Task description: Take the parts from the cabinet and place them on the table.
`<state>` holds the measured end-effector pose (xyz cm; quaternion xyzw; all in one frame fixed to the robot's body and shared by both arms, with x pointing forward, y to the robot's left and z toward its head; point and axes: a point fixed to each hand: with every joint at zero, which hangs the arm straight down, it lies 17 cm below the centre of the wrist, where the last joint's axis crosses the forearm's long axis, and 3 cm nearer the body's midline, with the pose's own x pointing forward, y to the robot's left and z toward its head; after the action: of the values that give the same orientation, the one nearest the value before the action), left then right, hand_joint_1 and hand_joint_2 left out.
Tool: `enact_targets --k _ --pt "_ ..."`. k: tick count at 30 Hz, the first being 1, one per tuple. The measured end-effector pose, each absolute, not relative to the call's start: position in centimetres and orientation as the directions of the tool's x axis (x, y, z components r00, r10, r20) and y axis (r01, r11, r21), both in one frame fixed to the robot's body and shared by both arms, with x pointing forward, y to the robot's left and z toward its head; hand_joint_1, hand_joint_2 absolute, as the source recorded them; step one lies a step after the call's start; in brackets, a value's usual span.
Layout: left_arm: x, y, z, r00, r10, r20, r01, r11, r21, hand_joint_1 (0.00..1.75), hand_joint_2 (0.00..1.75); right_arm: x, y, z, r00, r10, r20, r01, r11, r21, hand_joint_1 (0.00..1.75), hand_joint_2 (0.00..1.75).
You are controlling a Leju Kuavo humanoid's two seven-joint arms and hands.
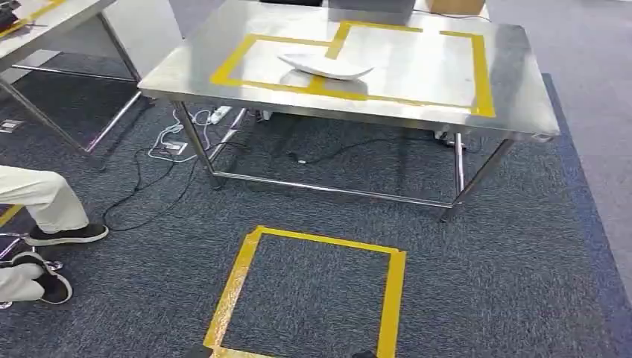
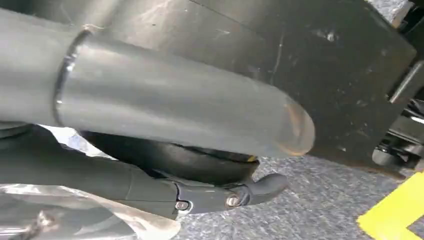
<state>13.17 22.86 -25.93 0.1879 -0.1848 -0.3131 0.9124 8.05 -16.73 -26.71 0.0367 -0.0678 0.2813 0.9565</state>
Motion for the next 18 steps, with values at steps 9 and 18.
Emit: enact_targets --k 9,18 --pt "13.34 22.72 -25.87 0.726 -0.651 0.220 0.511 0.725 0.462 0.00 0.00 8.06 -16.45 -26.62 0.831 0.536 0.152 -0.548 0.835 0.048 0.00 0.00" --pt "13.50 22.82 -25.84 0.709 -0.669 0.221 0.524 0.711 0.469 0.00 0.00 7.73 -16.24 -26.59 0.831 0.538 0.144 -0.550 0.833 0.059 0.00 0.00"
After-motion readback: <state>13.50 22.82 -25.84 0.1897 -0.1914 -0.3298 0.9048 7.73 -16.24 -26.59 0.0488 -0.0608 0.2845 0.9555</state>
